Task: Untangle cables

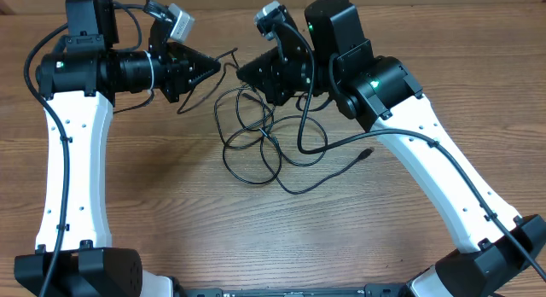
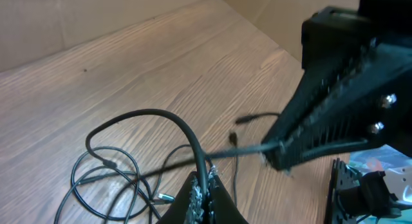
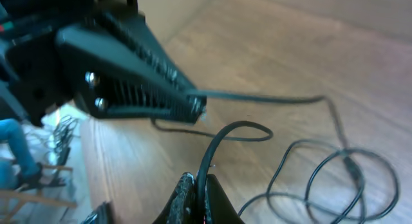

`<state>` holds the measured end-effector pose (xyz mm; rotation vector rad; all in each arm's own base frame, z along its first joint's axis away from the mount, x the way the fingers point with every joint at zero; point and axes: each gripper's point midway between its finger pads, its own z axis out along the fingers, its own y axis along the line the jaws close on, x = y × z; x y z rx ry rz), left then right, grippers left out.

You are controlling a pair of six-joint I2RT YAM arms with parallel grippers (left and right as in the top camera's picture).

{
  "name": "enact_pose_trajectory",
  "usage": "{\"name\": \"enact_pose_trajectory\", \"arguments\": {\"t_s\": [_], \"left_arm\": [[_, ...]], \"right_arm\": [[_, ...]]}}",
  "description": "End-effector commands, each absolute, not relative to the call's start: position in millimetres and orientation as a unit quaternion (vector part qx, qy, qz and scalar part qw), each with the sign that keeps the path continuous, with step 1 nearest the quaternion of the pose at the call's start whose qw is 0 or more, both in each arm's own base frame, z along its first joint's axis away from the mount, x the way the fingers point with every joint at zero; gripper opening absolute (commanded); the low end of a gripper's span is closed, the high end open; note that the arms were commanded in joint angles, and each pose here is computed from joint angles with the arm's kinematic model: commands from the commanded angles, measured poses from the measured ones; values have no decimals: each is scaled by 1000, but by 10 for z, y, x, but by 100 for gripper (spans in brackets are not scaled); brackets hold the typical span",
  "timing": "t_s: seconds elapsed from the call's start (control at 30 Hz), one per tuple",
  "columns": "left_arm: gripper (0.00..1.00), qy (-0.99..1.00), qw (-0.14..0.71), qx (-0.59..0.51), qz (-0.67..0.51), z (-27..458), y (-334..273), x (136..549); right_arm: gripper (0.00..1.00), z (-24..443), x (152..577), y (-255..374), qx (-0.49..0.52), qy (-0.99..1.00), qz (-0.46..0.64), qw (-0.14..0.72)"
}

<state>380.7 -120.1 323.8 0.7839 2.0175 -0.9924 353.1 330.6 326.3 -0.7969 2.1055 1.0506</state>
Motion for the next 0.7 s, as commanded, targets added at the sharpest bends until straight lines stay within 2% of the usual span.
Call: {"name": "enact_pose_trajectory", "arguments": {"t_s": [0.0,0.13,0.37,0.67], "left_arm": [[4,765,395,341,-378,3344,-1233,3805],[4,787,397,330,-339,3257,-1098,3901],[4,847,388,216,-293,3148,-562,4099],[4,874,402,26,-272,3144,558,4087]], "right_arm": [[4,3219,3441,3334,-310,801,415,301],[4,3226,3402,3367,-315,797,421,296],[4,3090,3441,3797,-343,779,417,319],[4,2711,3614,4718,-377,716,457,370]]}}
